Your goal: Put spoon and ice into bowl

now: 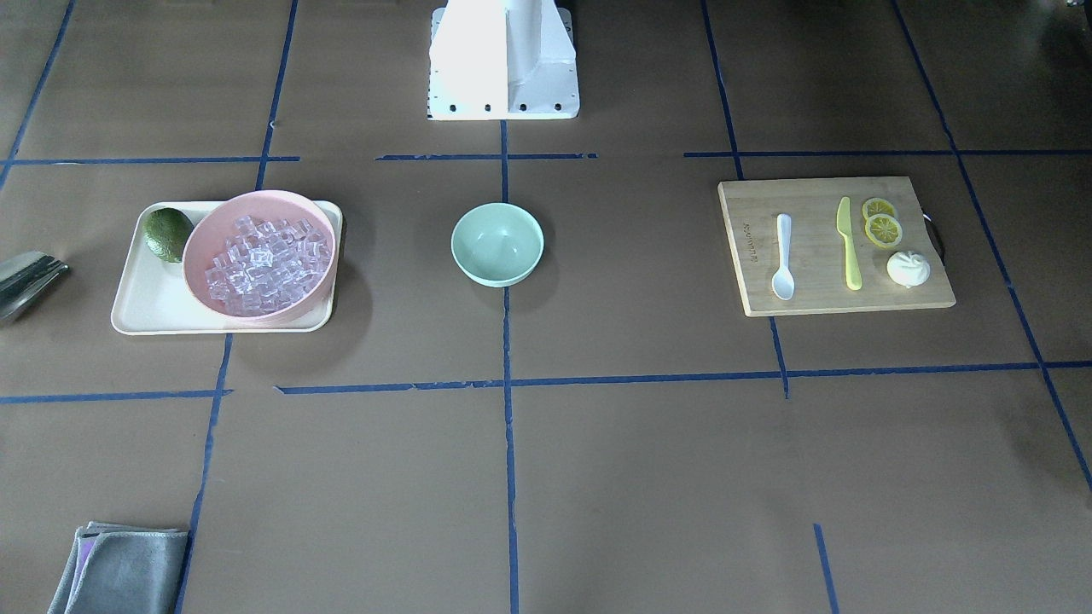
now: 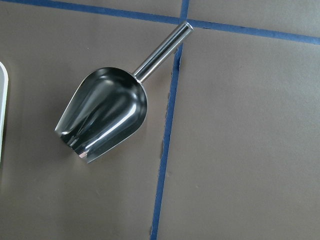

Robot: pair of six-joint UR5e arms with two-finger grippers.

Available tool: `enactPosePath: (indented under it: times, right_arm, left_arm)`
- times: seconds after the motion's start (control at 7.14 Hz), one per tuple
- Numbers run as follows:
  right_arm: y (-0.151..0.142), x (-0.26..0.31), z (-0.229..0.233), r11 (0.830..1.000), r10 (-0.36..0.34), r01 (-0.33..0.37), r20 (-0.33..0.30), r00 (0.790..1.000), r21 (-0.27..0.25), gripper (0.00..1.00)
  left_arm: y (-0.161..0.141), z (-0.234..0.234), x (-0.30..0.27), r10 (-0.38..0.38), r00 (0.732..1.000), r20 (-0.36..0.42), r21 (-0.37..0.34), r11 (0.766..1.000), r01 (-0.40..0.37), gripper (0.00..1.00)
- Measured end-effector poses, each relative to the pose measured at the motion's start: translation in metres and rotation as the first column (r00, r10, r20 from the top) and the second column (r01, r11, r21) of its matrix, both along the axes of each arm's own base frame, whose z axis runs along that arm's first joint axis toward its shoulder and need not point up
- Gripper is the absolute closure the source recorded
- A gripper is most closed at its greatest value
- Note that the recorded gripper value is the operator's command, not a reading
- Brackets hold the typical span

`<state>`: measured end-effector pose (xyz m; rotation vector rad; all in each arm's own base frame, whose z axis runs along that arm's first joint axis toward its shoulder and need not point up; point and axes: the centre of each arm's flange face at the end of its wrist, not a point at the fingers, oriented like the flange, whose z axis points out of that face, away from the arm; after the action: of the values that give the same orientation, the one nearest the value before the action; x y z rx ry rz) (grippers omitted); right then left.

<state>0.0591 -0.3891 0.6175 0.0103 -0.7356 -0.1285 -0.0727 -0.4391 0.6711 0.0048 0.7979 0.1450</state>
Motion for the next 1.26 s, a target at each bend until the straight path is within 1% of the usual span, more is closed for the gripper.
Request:
enactPosePath:
  times: [0.42, 0.7, 0.84, 0.98, 1.12, 1.26]
  right_arm:
    - [0.0, 0.0, -0.001, 1.0, 0.002, -0.002, 0.0, 1.0, 0.0, 0.0]
    - [0.0, 0.0, 0.0, 1.0, 0.004, -0.004, 0.0, 1.0, -0.003, 0.0]
    - [0.0, 0.0, 0.0, 1.0, 0.006, -0.006, 0.0, 1.0, -0.006, 0.0]
    - [0.0, 0.0, 0.001, 1.0, 0.006, -0.006, 0.0, 1.0, -0.009, 0.0]
    - [0.0, 0.0, 0.001, 1.0, 0.006, -0.006, 0.0, 1.0, -0.009, 0.0]
    - [0.0, 0.0, 0.001, 1.0, 0.006, -0.006, 0.0, 1.0, -0.008, 0.0]
  left_arm:
    - [-0.001, -0.005, 0.0, 0.0, 1.0, 0.002, 0.012, 1.0, 0.0, 0.0]
    - [-0.006, -0.007, -0.002, 0.004, 0.999, 0.042, 0.025, 1.0, -0.005, 0.0]
    - [-0.016, -0.016, -0.003, 0.003, 0.998, 0.061, 0.054, 0.998, -0.007, 0.0]
    - [-0.029, -0.028, -0.003, 0.0, 0.998, 0.069, 0.118, 0.993, -0.008, 0.0]
    - [-0.041, -0.043, -0.002, -0.007, 0.997, 0.072, 0.211, 0.978, -0.008, 0.0]
    - [-0.05, -0.056, 0.002, -0.005, 0.997, 0.071, 0.293, 0.956, -0.016, 0.0]
